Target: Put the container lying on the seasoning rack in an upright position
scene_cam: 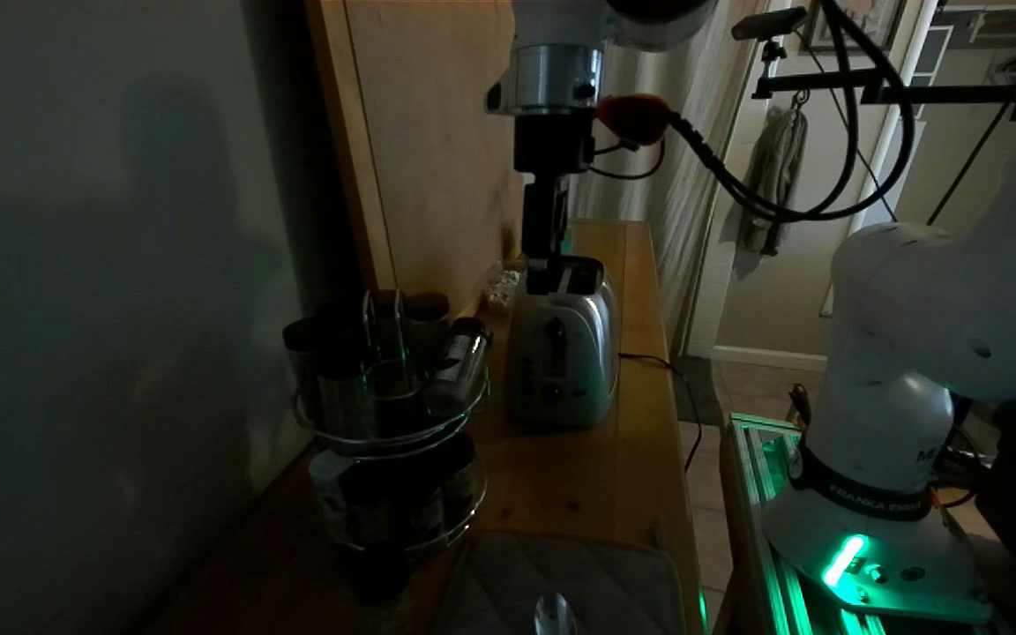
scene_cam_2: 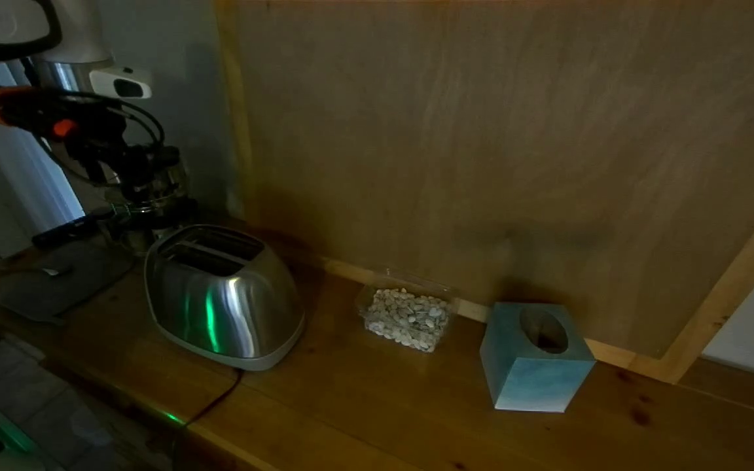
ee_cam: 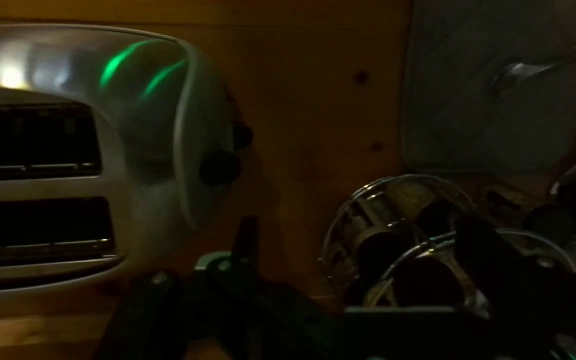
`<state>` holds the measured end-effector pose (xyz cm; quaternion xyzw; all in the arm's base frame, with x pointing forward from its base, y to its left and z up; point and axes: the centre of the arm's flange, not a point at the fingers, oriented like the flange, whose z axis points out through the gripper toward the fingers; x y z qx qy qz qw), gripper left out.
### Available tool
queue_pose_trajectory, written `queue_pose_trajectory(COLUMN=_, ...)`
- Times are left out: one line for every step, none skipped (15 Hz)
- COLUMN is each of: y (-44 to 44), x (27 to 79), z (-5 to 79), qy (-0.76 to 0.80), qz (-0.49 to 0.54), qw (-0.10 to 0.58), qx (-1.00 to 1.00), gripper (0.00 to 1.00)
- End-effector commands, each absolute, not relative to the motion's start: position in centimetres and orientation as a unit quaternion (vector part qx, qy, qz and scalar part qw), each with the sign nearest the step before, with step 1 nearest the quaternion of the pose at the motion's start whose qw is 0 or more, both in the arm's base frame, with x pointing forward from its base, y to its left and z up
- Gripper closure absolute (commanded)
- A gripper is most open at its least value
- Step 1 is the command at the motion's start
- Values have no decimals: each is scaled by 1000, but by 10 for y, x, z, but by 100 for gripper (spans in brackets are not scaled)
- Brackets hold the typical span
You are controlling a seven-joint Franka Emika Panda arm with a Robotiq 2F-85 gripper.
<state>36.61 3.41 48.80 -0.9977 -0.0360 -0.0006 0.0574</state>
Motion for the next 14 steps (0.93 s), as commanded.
queue_pose_trajectory(y=48, x=368, z=483, qy=-54, qz=-8, qw=104, qx=-993, gripper=0)
queue_pose_trajectory(y=52, x=370, z=479, qy=-53, qz=-15, qw=113, qx=-992, gripper=0)
queue_pose_trajectory(y=56, x=373, z=476, qy=-54, qz=-25, qw=123, qx=-991, gripper=0)
queue_pose_trajectory(y=59, x=376, z=473, qy=-54, qz=-37, qw=137, qx=-988, gripper=0)
queue_pose_trajectory(y=62, x=379, z=470, qy=-57, qz=-48, qw=148, qx=-986, gripper=0)
queue_pose_trajectory(y=64, x=382, z=468, qy=-61, qz=-56, qw=162, qx=-983, gripper=0)
queue_pose_trajectory(y=67, x=385, z=464, qy=-64, qz=-59, qw=171, qx=-981, gripper=0)
queue_pose_trajectory(y=69, x=387, z=461, qy=-68, qz=-57, qw=182, qx=-979, gripper=0)
queue_pose_trajectory(y=71, x=389, z=458, qy=-71, qz=-58, qw=187, qx=-978, gripper=0)
queue_pose_trajectory(y=73, x=391, z=454, qy=-72, qz=-53, qw=190, qx=-978, gripper=0)
queue_pose_trajectory(y=75, x=392, z=450, qy=-75, qz=-50, qw=193, qx=-977, gripper=0)
queue_pose_trajectory(y=77, x=394, z=446, qy=-77, qz=-48, qw=194, qx=-977, gripper=0)
queue_pose_trajectory(y=79, x=395, z=442, qy=-79, qz=-49, qw=192, qx=-977, gripper=0)
queue_pose_trajectory(y=81, x=397, z=440, qy=-81, qz=-52, qw=190, qx=-977, gripper=0)
